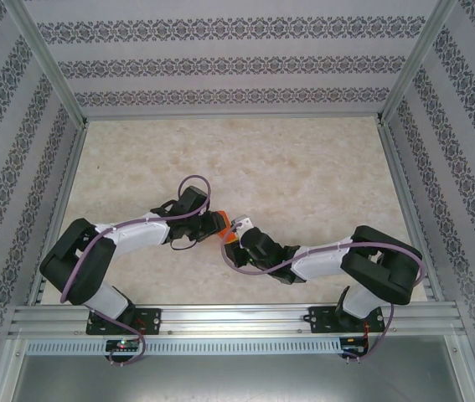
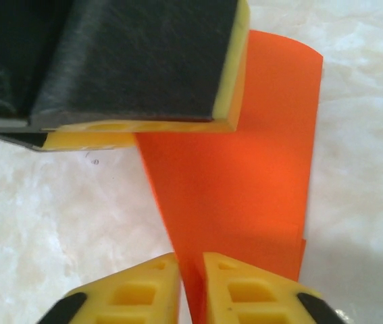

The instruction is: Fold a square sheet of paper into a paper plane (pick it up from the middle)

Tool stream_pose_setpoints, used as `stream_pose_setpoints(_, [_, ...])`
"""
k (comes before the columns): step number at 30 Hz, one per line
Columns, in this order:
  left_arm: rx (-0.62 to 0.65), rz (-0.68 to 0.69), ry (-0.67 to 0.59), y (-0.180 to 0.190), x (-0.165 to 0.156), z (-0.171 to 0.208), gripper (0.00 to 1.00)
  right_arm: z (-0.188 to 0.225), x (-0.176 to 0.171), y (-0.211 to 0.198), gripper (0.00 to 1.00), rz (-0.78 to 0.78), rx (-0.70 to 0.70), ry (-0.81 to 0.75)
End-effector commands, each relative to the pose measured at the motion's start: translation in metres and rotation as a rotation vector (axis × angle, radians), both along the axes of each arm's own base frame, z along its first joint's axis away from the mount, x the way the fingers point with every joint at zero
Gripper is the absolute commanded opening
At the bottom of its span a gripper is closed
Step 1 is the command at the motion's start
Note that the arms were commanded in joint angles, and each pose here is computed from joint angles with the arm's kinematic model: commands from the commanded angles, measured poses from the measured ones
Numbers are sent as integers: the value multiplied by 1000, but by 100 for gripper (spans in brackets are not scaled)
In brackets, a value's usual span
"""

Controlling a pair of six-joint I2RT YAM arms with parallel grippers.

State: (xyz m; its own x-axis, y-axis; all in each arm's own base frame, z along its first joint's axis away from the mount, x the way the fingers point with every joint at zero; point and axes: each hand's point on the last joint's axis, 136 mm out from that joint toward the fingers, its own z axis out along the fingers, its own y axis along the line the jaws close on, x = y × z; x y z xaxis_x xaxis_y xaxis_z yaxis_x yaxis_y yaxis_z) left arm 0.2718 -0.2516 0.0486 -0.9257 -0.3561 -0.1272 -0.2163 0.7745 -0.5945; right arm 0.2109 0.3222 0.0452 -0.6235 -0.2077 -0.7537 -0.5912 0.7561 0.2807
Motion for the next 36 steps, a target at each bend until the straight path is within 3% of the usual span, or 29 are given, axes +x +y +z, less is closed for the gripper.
stream_pose_setpoints(1, [-26,-18,-17,-10,3,9,41,13,3,2,23,14,-25,-63])
stream_pose_setpoints(5, [-20,-14,-19,-9,4,11,32,17,0,-13,33,12,-87,-116])
stream_pose_setpoints(11, [-25,-16,-23,-11,6,12,12,18,-9,-35,41,58,-292,-301])
stream_pose_setpoints(17, [-18,-14,-31,-9,6,15,8,19,-23,-28,43,156,-417,-442])
stream_pose_setpoints(26, [-24,-22,-27,-11,6,15,7,6,-12,-19,41,122,-611,-537])
stream_pose_setpoints(36, [-30,-29,-21,-13,5,14,7,-3,-7,-14,27,127,-654,-553])
